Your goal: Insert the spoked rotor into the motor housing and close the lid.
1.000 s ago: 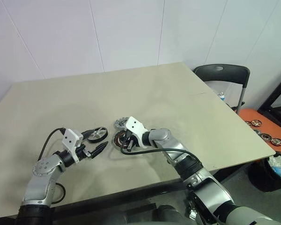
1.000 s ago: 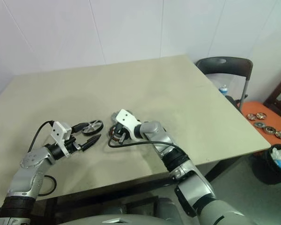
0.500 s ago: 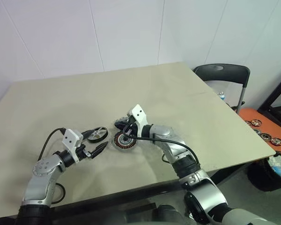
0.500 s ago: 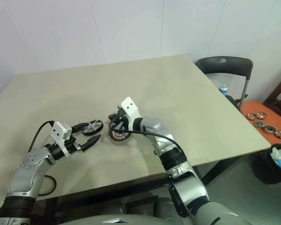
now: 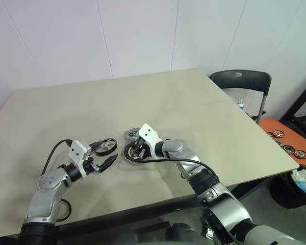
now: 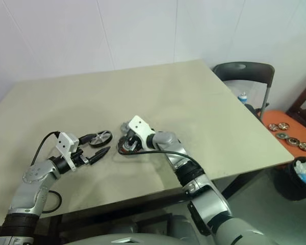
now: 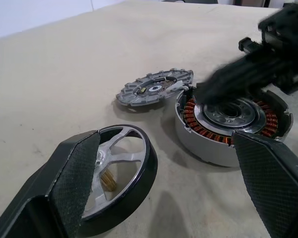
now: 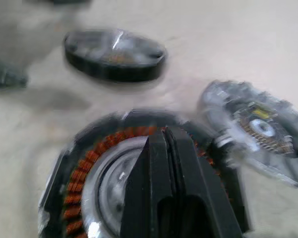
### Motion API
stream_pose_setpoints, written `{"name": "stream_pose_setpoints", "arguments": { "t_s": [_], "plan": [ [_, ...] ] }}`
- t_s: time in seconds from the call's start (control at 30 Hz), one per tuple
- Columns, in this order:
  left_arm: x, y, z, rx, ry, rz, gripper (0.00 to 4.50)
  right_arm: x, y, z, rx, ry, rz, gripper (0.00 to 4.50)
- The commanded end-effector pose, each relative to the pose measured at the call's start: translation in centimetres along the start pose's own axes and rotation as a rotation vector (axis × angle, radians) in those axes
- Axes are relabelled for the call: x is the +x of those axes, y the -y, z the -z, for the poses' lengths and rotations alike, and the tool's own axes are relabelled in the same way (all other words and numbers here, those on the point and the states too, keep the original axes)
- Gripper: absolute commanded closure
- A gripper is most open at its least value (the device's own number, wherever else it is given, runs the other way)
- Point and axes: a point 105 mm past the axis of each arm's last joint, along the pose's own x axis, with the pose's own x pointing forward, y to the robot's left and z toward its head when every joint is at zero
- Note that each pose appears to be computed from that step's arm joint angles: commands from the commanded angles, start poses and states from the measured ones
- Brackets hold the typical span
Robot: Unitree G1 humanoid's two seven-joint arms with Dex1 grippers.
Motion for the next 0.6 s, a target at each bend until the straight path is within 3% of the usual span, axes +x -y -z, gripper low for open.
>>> {"name": "stream_pose_setpoints", "arguments": {
  "t_s": [0.03,0.2,0.33,0.37,0.47,0.6],
  "plan": [
    [0.2,-0.2,-1.0,0.032,0.028,0.002,0.00,-0.4,0.2,-5.0,0.005,0.215,0.000,4.47],
    [0.3,-0.2,-1.1,0.033,0.029,0.006,0.00,-0.1,-0.6,-3.3,-0.025,0.138,-0.032,4.47],
    [0.3,-0.3,-1.1,0.035,0.029,0.005,0.00,-0.1,-1.6,4.2,-0.094,-0.240,-0.106,4.47],
    [0.3,-0.3,-1.1,0.035,0.029,0.005,0.00,-0.3,-1.7,5.1,-0.088,-0.272,-0.107,4.47],
    [0.3,-0.3,-1.1,0.035,0.031,0.004,0.00,-0.2,-1.1,4.3,-0.090,-0.232,-0.074,4.47],
    [0.4,-0.3,-1.1,0.036,0.031,0.003,0.00,0.2,-0.4,0.4,-0.083,-0.046,-0.017,4.47]
  ]
}}
